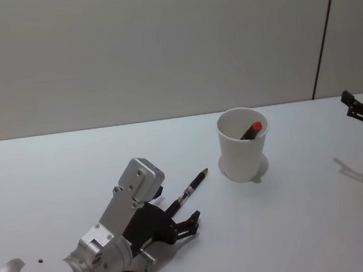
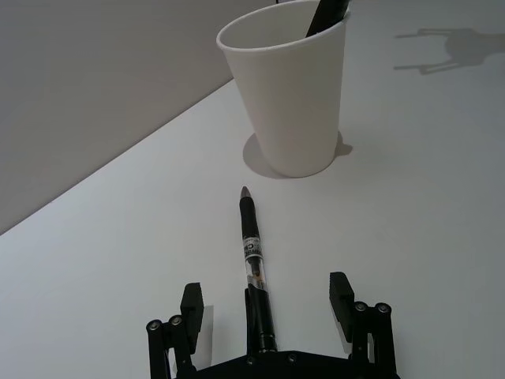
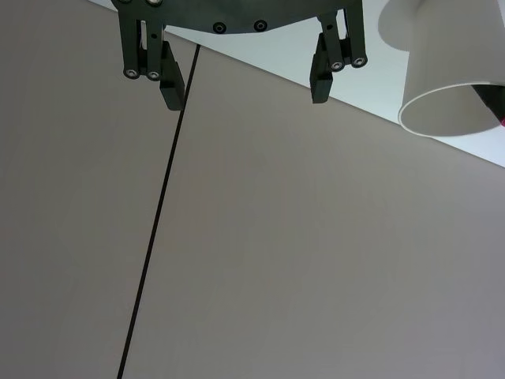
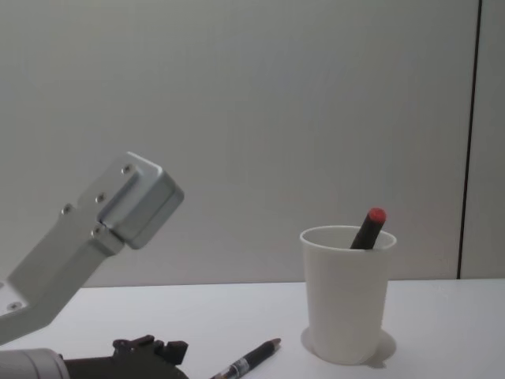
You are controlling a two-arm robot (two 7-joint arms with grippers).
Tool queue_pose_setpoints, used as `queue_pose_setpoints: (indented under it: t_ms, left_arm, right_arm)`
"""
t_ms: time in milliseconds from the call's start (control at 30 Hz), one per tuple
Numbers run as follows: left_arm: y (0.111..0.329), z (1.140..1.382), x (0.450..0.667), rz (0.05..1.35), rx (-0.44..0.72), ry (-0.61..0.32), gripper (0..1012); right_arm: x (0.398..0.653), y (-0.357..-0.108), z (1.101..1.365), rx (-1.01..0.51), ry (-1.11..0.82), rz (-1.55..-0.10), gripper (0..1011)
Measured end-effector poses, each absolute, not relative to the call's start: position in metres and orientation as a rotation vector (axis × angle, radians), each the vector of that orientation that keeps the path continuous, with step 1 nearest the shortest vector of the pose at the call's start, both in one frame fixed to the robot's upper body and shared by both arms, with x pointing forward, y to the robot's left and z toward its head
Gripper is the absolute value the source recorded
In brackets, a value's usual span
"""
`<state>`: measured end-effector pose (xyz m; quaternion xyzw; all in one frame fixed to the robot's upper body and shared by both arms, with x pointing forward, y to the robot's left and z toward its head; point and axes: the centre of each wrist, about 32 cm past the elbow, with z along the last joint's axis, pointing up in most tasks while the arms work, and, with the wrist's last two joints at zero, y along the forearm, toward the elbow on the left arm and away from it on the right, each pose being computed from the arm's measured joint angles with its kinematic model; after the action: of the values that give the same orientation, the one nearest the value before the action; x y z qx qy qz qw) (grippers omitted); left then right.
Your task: Place the pen into the pen holder.
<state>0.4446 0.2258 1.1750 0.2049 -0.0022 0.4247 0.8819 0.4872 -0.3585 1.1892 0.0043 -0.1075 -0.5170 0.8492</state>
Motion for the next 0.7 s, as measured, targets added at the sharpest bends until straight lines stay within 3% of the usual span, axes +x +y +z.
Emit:
queue_pose_setpoints:
  t_ms: [700]
  left_arm:
    - [0.2258,1.1750,0.4446,0.884,0.427,-0.005,1003]
  right_arm:
    - [0.4872,-0.3585,1.1893,0.009,-0.226,-1.089,1001]
